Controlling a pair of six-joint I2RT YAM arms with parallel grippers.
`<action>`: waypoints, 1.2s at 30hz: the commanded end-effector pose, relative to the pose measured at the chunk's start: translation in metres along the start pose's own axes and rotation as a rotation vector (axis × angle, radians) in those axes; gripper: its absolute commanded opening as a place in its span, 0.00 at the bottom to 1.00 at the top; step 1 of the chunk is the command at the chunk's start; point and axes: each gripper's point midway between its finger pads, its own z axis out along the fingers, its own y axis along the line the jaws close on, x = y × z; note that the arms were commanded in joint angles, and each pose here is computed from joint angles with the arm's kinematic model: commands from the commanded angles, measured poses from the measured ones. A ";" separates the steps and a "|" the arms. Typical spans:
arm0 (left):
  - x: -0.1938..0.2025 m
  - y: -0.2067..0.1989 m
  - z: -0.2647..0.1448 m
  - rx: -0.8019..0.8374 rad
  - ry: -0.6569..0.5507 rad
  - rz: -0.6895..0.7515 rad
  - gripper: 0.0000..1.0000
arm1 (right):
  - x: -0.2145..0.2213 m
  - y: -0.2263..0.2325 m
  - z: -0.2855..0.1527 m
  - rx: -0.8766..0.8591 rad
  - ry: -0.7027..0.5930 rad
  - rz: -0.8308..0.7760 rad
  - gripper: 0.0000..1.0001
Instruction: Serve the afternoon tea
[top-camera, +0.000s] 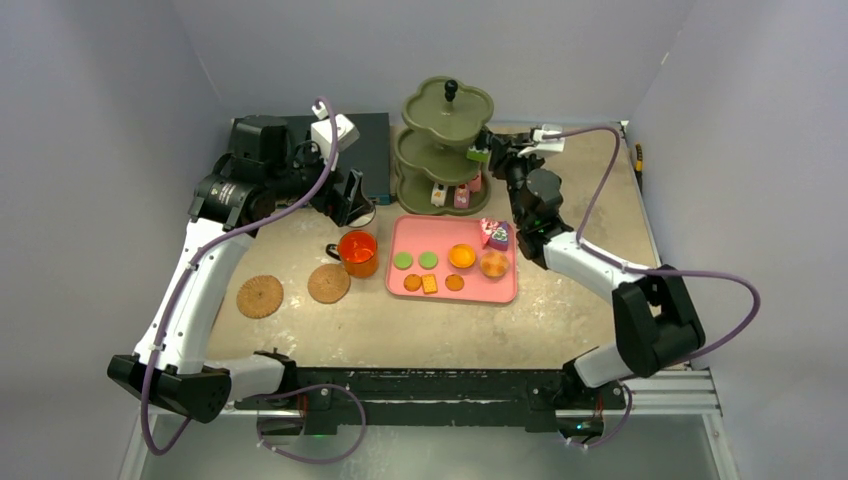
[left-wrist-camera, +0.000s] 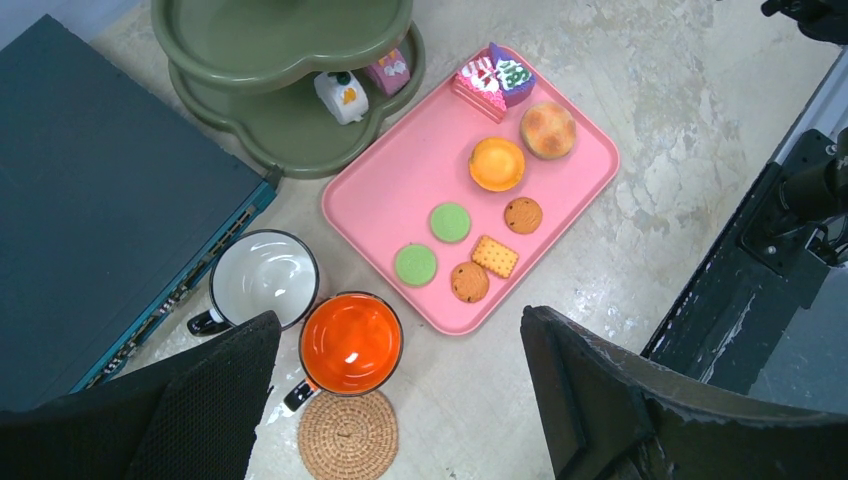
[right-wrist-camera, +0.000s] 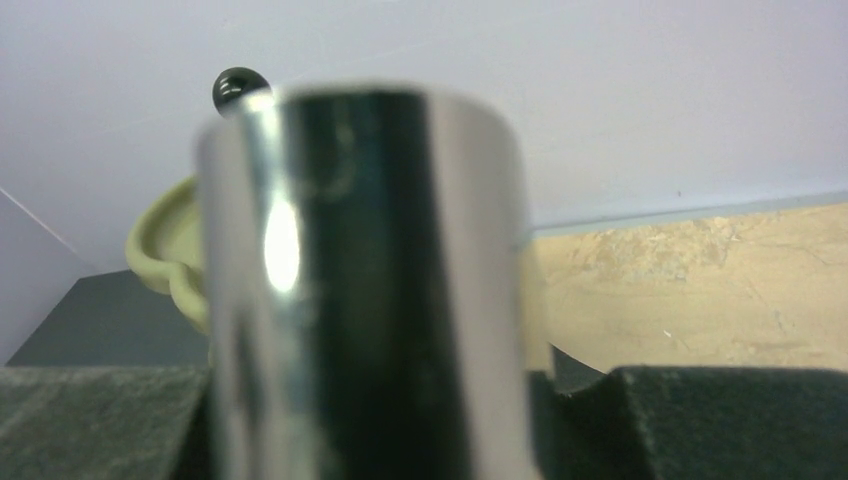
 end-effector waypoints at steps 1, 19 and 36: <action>-0.009 -0.002 -0.006 0.003 -0.030 0.027 0.90 | -0.042 0.016 0.021 -0.046 -0.136 0.064 0.19; -0.008 -0.001 -0.004 0.009 -0.016 0.034 0.90 | -0.004 0.011 0.064 -0.035 -0.106 0.037 0.28; -0.008 -0.002 -0.004 0.013 -0.020 0.030 0.91 | -0.033 0.003 0.014 -0.039 -0.099 0.013 0.59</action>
